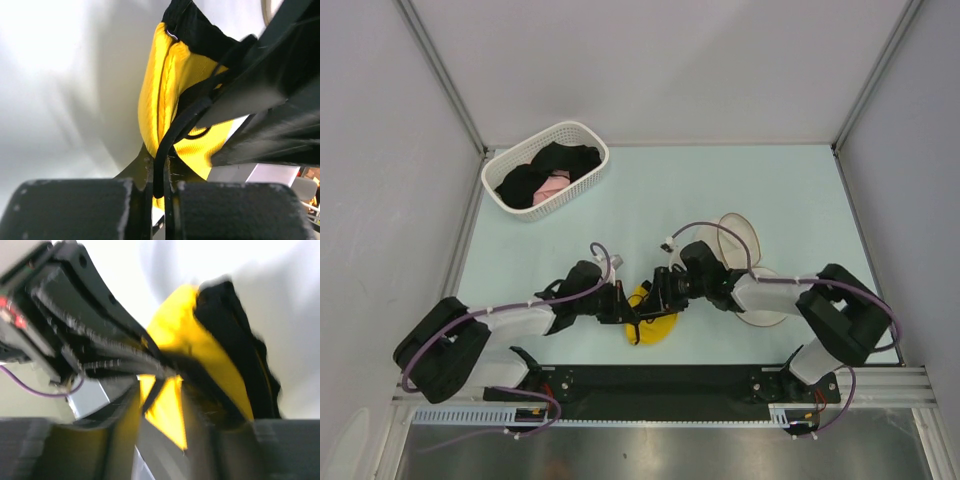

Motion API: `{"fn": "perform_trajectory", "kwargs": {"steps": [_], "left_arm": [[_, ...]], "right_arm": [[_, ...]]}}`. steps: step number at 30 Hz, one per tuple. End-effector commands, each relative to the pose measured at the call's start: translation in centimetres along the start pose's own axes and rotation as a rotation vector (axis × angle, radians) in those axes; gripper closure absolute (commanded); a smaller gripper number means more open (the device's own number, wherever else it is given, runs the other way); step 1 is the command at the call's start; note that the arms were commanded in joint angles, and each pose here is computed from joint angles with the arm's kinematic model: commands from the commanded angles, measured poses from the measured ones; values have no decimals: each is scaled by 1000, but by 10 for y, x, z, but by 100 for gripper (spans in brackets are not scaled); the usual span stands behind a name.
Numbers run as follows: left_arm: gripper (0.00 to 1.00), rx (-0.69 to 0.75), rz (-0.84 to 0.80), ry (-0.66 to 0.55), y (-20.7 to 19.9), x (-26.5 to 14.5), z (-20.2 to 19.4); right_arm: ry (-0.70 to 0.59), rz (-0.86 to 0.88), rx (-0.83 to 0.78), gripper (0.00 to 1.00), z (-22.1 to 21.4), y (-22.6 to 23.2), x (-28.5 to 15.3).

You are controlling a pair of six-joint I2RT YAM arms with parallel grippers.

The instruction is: Place the bra in the laundry bag and zip it closed

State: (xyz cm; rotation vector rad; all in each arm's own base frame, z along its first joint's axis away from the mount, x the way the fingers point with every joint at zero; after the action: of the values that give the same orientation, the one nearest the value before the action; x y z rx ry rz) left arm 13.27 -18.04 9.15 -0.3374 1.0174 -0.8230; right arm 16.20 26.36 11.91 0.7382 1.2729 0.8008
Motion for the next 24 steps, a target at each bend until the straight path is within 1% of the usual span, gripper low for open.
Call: {"fn": "perform_trajectory", "kwargs": {"steps": [1, 2, 3, 5, 6, 7, 8, 9, 10, 12, 13, 15, 16, 18, 19, 20, 22, 24], "left_arm": [[100, 48, 11, -37, -8, -13, 10], [100, 45, 18, -23, -9, -17, 8], [100, 51, 12, -37, -13, -20, 12], [100, 64, 1, -55, -21, -32, 15], [100, 72, -7, -66, -24, -36, 17], [100, 95, -35, -77, -30, -40, 22], [100, 116, -65, -87, -36, -47, 24], [100, 135, -91, -99, -44, -52, 31], [100, 159, -114, -90, -48, -56, 33], [100, 192, -143, -80, -56, -64, 37], [100, 198, -169, -52, -60, -68, 36], [100, 250, -209, -62, -70, -76, 41], [100, 268, -238, -40, -75, -79, 39], [100, 320, -276, -43, -85, -86, 42], [100, 337, -296, -11, -90, -88, 38], [100, 366, -306, -12, -95, -91, 39], [100, 402, -333, 2, -102, -96, 34], [100, 440, -346, 5, -108, -99, 32]], "right_arm": [[-8, -4, -105, 51, -2, 27, -31], [5, -24, -127, 48, -5, 28, -38], [-2, -19, -144, 41, -8, 36, -51], [-9, -43, -162, 34, -13, 39, -65], [-31, -17, -189, 25, -16, 47, -77], [-45, -7, -205, 20, -17, 50, -84], [-50, -6, -241, 10, -19, 50, -91], [-59, 5, -268, 5, -20, 53, -97], [-98, 22, -305, 0, -20, 60, -107], [-132, 23, -381, 0, -18, 63, -117], [-156, 26, -407, 0, -15, 67, -123], [-169, 15, -444, 0, -9, 67, -128], [-179, 12, -452, 0, -5, 70, -132], [-203, 17, -465, 0, 3, 75, -138], [-211, 26, -475, 0, 6, 79, -141], [-221, 27, -476, 0, 8, 81, -144], [-211, 44, -471, 0, 10, 83, -146], [-156, 91, -479, 0, 6, 85, -146]]}}
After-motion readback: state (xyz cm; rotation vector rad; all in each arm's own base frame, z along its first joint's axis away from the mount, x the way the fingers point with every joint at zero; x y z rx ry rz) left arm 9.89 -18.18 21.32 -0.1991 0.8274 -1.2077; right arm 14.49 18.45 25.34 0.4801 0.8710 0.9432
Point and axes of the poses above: each gripper's point midway between its finger pads, its own x axis out along the fingers, its own y axis along the line the jaws close on, z = x × y, the point moved 10 cm from there along -x, back along the fingers, and after that the axes turned 12 degrees about x, right-handed, at the moved point
